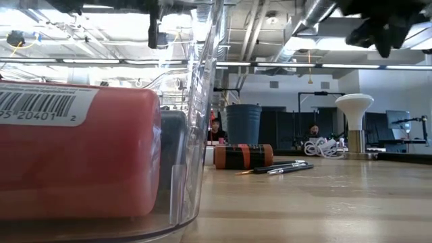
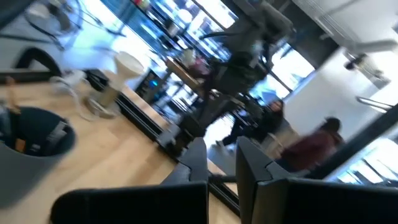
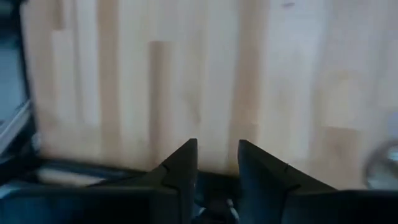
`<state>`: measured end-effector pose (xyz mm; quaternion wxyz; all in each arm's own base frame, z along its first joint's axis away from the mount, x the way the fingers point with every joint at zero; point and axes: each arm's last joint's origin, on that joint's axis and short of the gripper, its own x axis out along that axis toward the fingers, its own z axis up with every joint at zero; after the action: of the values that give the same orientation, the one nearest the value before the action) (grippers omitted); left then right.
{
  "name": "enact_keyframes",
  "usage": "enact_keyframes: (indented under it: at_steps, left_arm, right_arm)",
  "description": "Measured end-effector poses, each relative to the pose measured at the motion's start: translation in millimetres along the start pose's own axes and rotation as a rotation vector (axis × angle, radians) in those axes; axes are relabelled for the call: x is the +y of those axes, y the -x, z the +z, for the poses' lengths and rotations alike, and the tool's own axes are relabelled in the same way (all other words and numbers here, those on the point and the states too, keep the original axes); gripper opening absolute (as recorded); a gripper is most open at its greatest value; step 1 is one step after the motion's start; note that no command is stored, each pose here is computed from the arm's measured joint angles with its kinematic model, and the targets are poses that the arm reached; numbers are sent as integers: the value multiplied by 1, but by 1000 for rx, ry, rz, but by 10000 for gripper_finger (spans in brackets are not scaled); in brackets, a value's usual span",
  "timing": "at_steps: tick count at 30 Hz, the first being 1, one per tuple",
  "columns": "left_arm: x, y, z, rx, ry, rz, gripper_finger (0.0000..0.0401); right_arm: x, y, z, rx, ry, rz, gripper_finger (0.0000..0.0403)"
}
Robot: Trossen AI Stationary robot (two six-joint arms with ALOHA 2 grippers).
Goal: Pick & Place Paint Supplies
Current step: Put the paint brush into the blue cup
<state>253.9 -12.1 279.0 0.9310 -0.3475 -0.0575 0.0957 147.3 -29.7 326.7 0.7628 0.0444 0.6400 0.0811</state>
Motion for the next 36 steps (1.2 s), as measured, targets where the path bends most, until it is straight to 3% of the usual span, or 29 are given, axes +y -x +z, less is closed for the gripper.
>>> enact_keyframes:
  at_steps: [3, 8, 13, 18, 21, 24, 36]
  left_arm:
    - [3, -1, 4, -33, -12, 28, 2]
    - [-9, -6, 20, -71, -90, -14, 2]
    - [-40, -15, 49, -28, -227, -61, 2]
    - [-62, -36, 57, 188, -390, 3, 2]
    - [-56, -45, 44, 383, -487, 37, 2]
    - [-43, -48, 27, 502, -502, 81, 2]
    - [10, -37, -19, 661, -532, 215, 2]
  right_arm:
    - [6, 14, -16, -212, -44, -87, 106]
    - [7, 27, -9, -685, -95, -140, 104]
    - [1, 19, 6, -863, -94, -153, 104]
    - [-2, 5, 21, -810, -138, -110, 104]
    - [-2, -3, 25, -751, -139, -96, 104]
    - [-2, -11, 32, -702, -132, -83, 104]
    - [-9, -69, 61, -327, 85, -76, 104]
